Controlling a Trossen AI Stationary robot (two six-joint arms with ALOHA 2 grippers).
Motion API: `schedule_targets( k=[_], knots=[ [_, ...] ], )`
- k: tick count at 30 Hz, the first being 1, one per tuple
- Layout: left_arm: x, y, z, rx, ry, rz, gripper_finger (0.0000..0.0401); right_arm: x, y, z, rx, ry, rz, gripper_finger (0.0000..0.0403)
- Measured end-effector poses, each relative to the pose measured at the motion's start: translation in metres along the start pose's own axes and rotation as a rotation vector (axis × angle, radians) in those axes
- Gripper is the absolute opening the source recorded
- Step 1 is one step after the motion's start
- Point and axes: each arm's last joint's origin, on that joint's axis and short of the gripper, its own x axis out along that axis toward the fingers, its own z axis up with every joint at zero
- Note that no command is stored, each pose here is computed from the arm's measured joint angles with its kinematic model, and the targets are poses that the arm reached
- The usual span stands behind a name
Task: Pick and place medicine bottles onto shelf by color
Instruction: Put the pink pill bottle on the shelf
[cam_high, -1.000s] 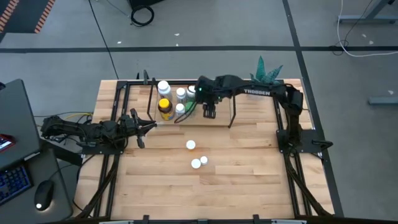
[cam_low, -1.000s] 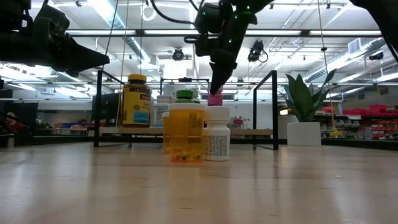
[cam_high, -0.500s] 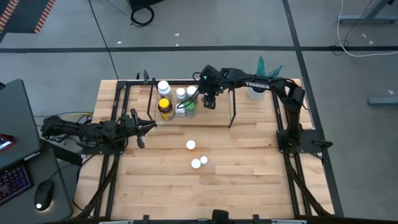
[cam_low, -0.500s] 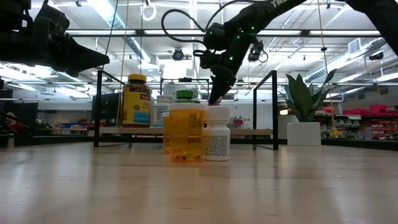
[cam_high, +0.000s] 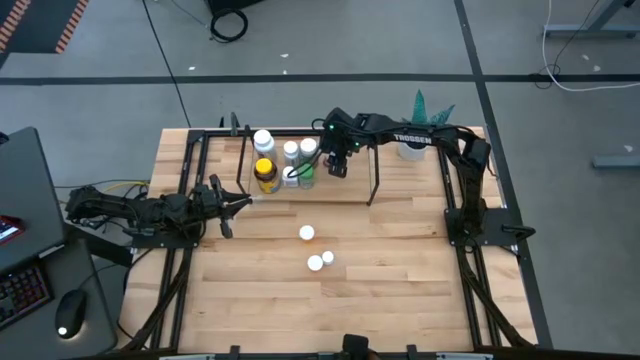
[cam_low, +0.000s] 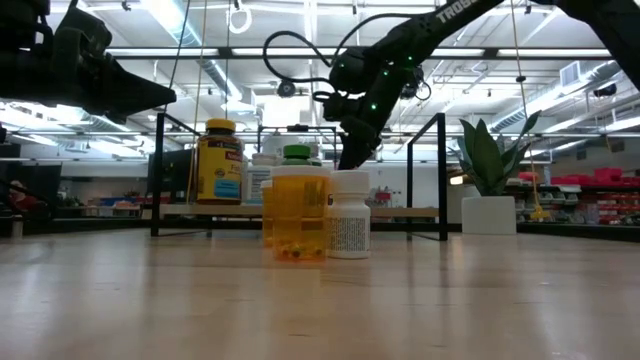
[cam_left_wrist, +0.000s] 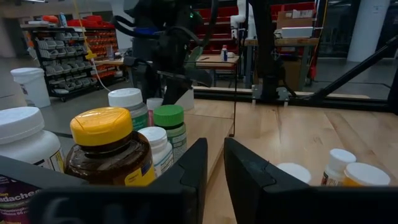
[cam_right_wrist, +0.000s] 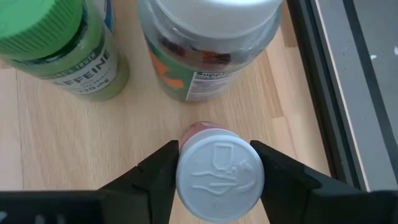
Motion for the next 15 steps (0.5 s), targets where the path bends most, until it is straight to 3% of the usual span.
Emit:
schedule_targets(
  k=[15],
  knots=[
    [0.0000,0.0000,0.0000,-0.001,0.000,0.000,0.0062,-0.0028,0.0015,0.0020,0.003,0.026,-0.057,0.0287]
  ],
)
